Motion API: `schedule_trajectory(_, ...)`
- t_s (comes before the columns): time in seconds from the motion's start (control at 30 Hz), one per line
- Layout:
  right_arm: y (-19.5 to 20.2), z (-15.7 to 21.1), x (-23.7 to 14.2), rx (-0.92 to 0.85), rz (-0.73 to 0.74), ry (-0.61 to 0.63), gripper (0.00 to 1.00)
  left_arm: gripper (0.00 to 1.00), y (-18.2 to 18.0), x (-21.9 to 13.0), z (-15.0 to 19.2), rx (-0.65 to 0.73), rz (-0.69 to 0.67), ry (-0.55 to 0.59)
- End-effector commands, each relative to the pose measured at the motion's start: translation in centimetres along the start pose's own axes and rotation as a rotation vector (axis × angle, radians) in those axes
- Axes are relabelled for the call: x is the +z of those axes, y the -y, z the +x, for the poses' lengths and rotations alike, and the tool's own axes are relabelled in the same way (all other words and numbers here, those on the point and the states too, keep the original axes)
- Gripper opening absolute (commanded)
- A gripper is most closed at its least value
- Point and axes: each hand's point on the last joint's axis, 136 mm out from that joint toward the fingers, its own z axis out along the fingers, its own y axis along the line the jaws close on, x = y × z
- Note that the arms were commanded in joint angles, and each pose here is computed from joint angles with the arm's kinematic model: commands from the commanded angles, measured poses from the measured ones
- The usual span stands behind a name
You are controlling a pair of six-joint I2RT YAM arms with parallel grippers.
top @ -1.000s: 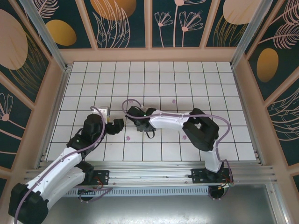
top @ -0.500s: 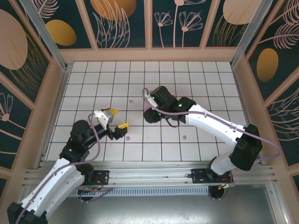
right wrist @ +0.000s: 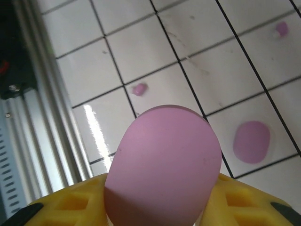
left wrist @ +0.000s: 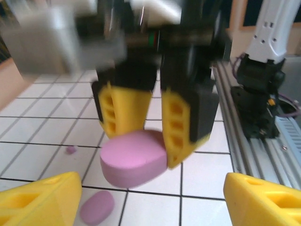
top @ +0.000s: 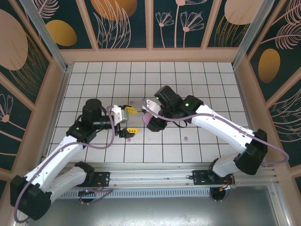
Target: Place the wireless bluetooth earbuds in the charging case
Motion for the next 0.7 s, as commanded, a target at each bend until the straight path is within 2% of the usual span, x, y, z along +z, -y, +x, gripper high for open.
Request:
schedule_trajectory(0.0, -2.5, -1.3, -2.5, -0.148, -0.094, 0.109, 0.20, 0.75, 1.6, 0.1, -0.5, 0.080, 0.103, 0.033)
schedule_trajectory(0.67, -3.9, -0.8, -2.0, -0.261, -0.172, 0.070, 0.20, 0.79, 1.9, 1.0, -2.1, 0.013, 0.274, 0.102)
